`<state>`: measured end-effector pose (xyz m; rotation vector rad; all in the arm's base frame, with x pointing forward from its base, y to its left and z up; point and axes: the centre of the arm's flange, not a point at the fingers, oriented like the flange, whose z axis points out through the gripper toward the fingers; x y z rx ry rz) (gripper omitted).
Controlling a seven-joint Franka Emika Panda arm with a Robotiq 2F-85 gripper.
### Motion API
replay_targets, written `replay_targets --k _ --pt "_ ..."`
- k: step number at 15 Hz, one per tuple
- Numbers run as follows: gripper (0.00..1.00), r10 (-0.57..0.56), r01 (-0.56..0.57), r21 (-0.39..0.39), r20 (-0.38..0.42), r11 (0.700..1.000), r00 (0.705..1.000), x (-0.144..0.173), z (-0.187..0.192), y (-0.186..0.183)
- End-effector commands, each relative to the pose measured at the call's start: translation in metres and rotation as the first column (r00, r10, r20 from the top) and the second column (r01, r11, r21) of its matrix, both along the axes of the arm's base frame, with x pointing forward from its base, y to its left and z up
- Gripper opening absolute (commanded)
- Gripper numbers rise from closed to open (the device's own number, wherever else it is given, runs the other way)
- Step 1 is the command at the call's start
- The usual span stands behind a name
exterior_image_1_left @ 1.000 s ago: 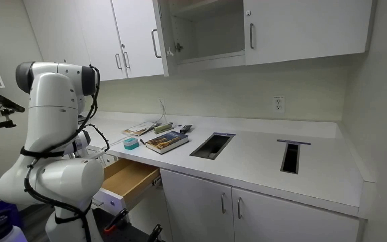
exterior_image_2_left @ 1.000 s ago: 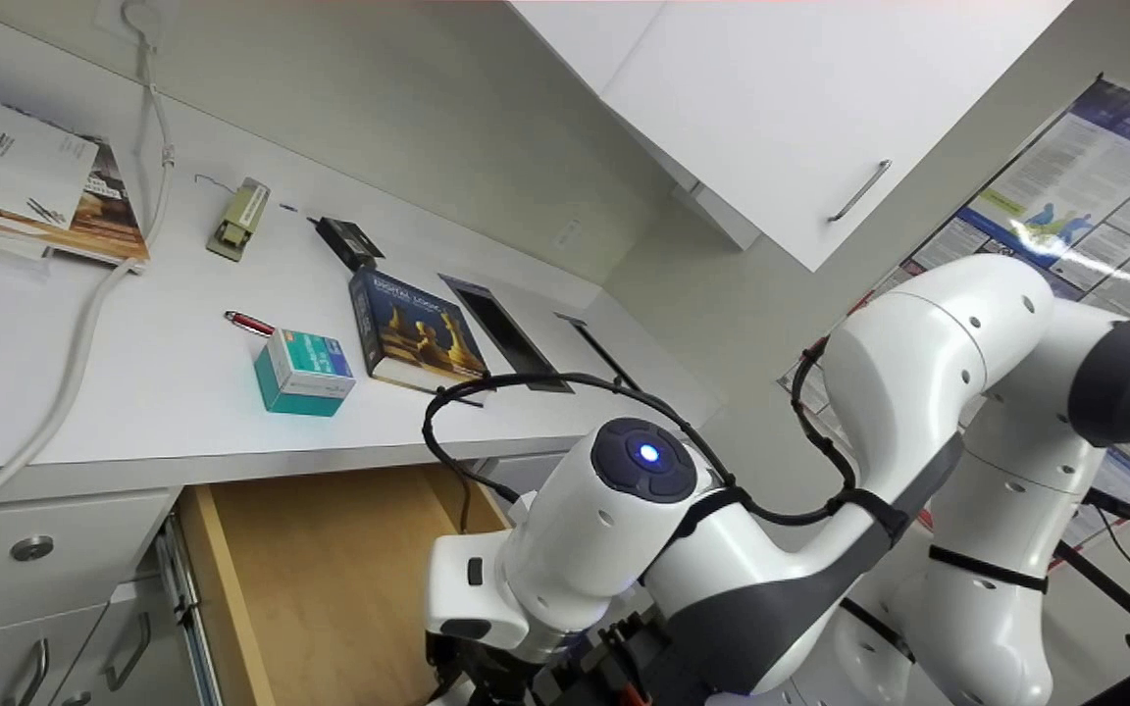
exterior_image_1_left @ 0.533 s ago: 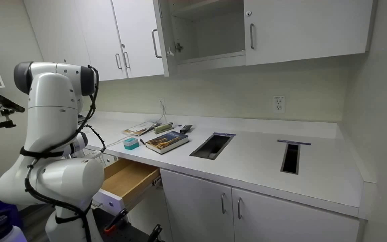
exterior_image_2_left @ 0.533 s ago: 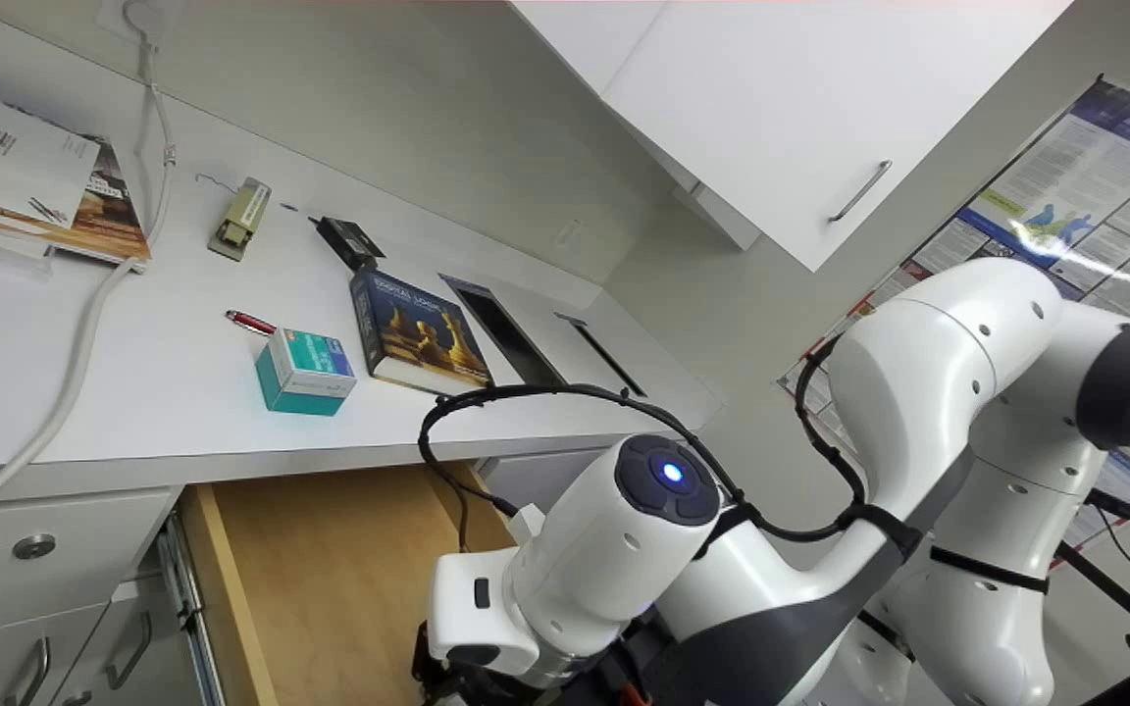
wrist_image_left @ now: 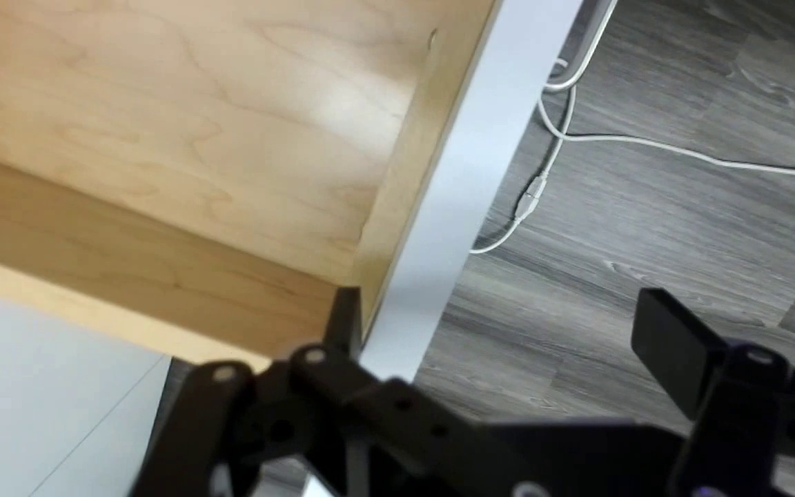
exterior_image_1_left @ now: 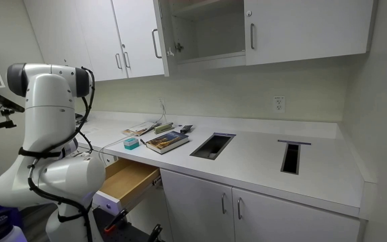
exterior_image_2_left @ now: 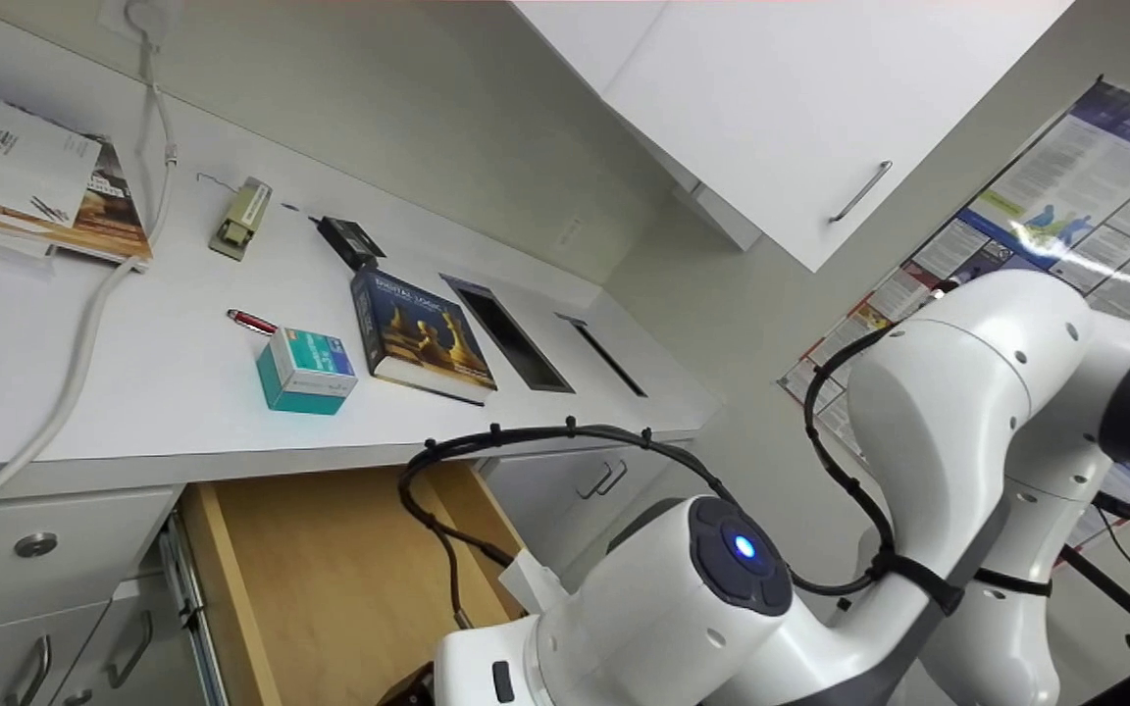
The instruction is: Open the top drawer of the cabinet
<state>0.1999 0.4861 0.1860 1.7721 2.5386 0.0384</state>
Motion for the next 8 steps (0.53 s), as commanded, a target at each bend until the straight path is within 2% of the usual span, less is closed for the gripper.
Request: replay_targets --k 1,4,8 --pt "1.0 -0.027 0.023 0.05 0.081 0.998 0.996 -0.019 0.033 -0.004" --pt "1.0 -0.159 0.151 0.071 0.119 0.986 0.98 -0.02 0.064 -0.021" --pt "1.0 -0.374 0.362 0.104 0.137 0.926 0.917 -0.018 0.091 -0.064"
